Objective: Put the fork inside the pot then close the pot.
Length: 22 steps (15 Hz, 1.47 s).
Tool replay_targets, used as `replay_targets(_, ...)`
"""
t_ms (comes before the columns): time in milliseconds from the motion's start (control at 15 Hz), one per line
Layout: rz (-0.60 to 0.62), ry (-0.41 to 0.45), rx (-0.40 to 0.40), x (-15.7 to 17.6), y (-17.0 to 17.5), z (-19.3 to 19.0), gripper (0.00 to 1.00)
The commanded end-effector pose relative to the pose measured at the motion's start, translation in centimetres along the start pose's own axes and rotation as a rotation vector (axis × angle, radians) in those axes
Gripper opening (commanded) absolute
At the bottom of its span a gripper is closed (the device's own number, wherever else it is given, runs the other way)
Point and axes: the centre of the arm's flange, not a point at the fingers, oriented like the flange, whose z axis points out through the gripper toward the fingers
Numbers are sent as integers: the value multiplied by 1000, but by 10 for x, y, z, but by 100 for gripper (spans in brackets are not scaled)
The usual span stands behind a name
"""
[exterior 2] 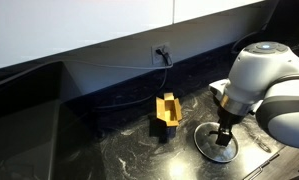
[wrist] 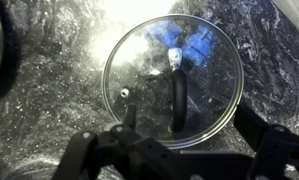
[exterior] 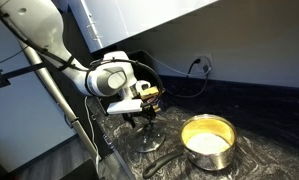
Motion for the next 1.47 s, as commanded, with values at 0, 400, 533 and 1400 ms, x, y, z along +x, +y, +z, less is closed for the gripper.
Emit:
replay_targets(0, -28, 3, -2, 10, 1, 9, 100)
replay_targets(400, -28, -15, -10, 13, 4, 18, 50)
replay_targets(533, -25, -18, -10, 13, 5, 19, 34)
replay_targets(1400, 244, 20, -77, -19, 4, -50, 4)
